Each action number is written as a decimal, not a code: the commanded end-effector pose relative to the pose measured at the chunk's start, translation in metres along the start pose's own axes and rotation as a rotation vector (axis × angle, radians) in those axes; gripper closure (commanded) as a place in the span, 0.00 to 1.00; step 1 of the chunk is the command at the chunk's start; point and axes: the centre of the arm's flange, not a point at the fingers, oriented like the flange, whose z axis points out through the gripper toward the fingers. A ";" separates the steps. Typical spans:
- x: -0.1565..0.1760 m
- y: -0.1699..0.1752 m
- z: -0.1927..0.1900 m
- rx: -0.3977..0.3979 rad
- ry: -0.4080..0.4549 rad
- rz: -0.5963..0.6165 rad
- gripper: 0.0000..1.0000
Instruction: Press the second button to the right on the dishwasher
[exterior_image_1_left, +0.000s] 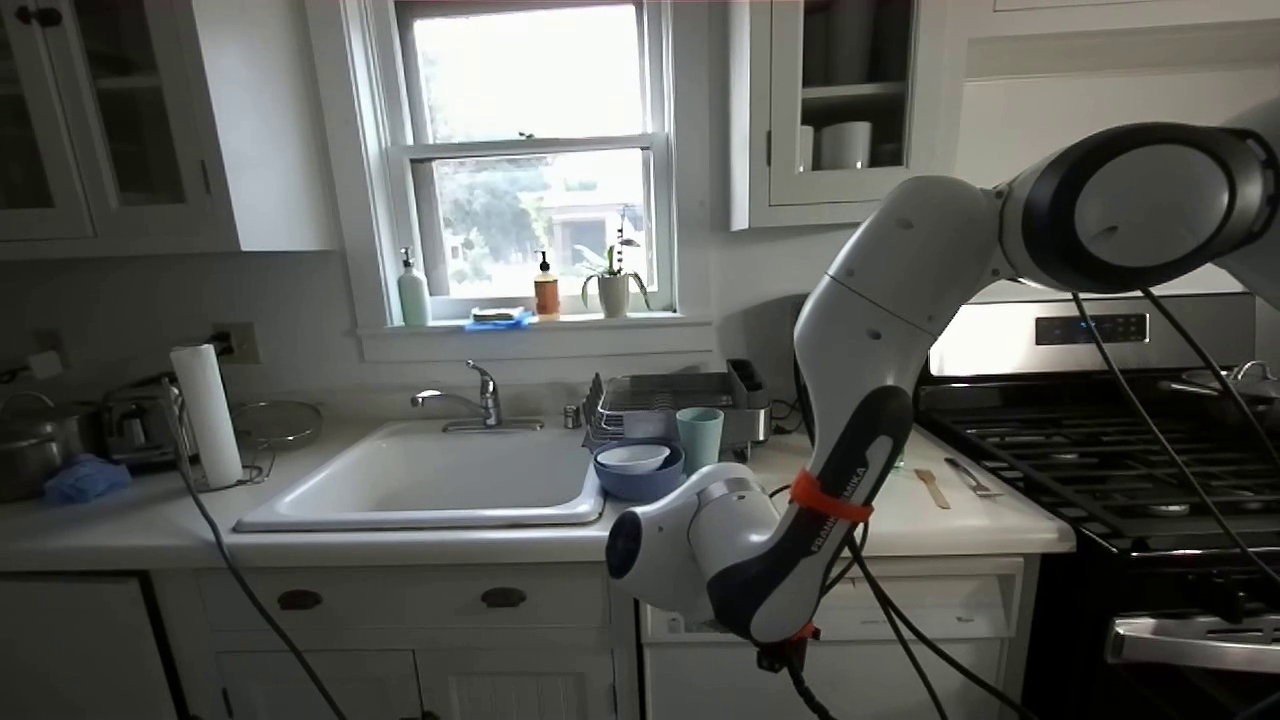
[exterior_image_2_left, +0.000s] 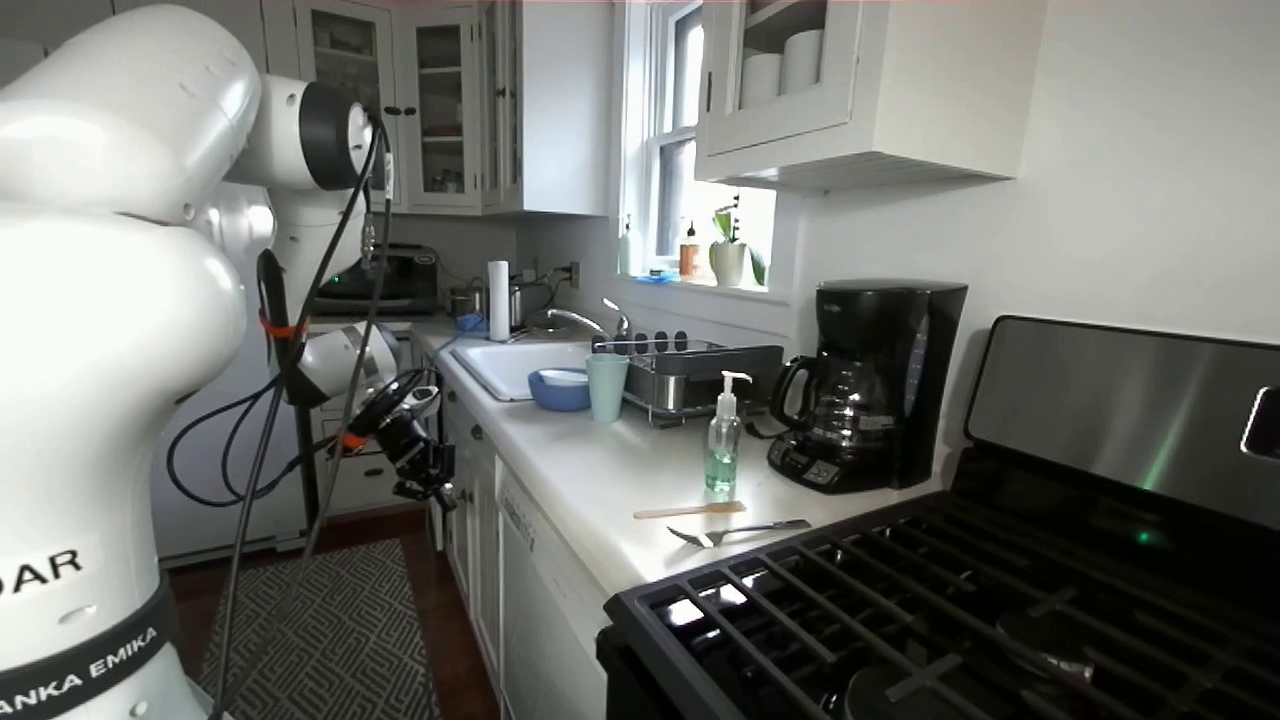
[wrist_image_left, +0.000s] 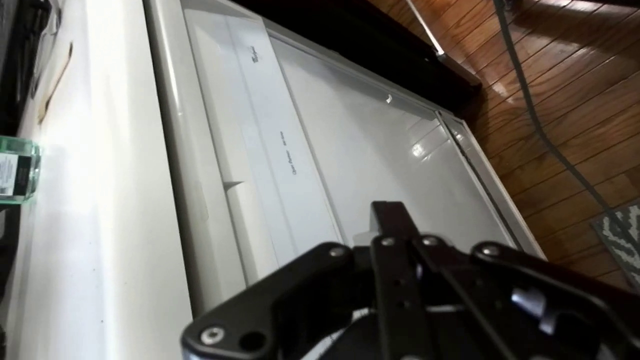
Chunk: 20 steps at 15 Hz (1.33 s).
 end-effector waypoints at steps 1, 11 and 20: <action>0.024 -0.001 0.019 -0.047 0.049 -0.017 1.00; 0.030 0.000 0.041 -0.014 0.012 -0.020 0.99; 0.056 -0.033 0.076 -0.130 0.055 -0.069 1.00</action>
